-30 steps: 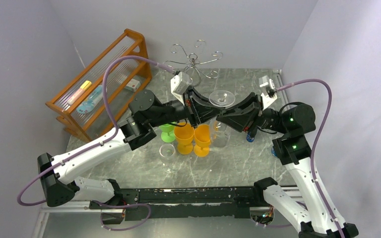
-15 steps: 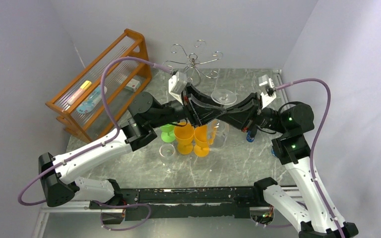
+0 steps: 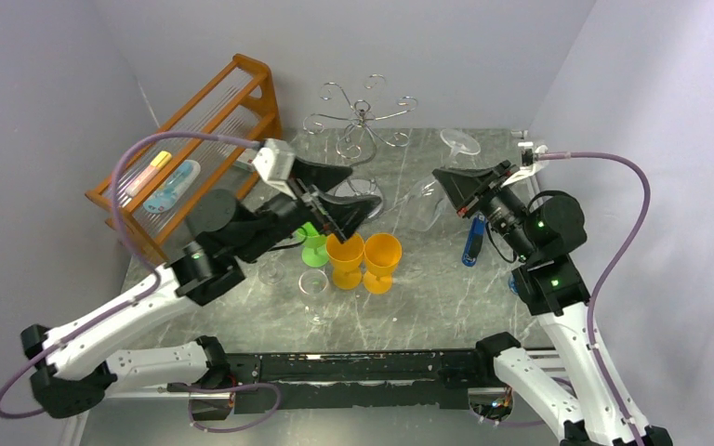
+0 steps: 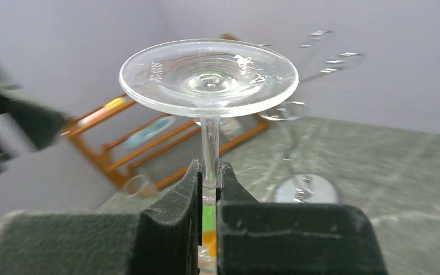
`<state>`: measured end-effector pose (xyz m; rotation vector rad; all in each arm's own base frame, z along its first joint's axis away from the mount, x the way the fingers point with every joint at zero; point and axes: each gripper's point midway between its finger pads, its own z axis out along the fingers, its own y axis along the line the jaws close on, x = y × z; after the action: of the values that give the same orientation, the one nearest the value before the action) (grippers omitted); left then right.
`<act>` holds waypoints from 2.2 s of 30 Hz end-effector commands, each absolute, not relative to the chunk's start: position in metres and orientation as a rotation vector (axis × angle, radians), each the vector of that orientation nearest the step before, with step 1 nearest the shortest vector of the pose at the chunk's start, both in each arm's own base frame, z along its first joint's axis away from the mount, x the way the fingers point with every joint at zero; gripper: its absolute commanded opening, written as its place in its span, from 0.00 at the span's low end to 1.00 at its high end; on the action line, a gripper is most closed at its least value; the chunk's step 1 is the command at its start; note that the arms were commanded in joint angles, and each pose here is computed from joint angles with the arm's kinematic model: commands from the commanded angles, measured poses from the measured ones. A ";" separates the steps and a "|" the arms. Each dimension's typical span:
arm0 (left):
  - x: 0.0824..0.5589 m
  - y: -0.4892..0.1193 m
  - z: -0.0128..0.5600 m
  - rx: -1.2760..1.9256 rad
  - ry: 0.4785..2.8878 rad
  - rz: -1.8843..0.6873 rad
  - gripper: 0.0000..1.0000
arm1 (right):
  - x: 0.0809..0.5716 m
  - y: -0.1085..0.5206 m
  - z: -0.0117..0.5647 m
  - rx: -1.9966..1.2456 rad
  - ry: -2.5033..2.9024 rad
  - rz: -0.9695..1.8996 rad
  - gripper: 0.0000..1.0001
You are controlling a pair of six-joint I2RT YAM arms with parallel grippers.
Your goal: Place the wine glass upside down on the wine glass rack
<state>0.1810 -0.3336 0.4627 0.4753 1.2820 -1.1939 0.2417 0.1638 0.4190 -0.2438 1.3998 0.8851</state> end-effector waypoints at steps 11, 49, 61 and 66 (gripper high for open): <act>0.192 -0.259 0.415 0.449 1.518 -0.819 0.96 | 0.366 0.114 0.365 0.074 1.497 0.438 0.00; 0.205 -0.257 0.382 0.375 1.644 -0.754 0.95 | 0.401 0.229 0.310 -0.472 1.476 0.836 0.00; 0.204 -0.256 0.375 0.377 1.668 -0.745 0.95 | 0.386 0.238 0.320 -0.569 1.416 0.888 0.00; 0.204 -0.256 0.372 0.376 1.674 -0.743 0.95 | 0.374 0.239 0.326 -0.595 1.375 0.914 0.00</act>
<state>0.2037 -0.2586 0.3815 0.3808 1.6479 -0.7662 0.3889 0.2371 0.2940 -0.5373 1.5088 0.8984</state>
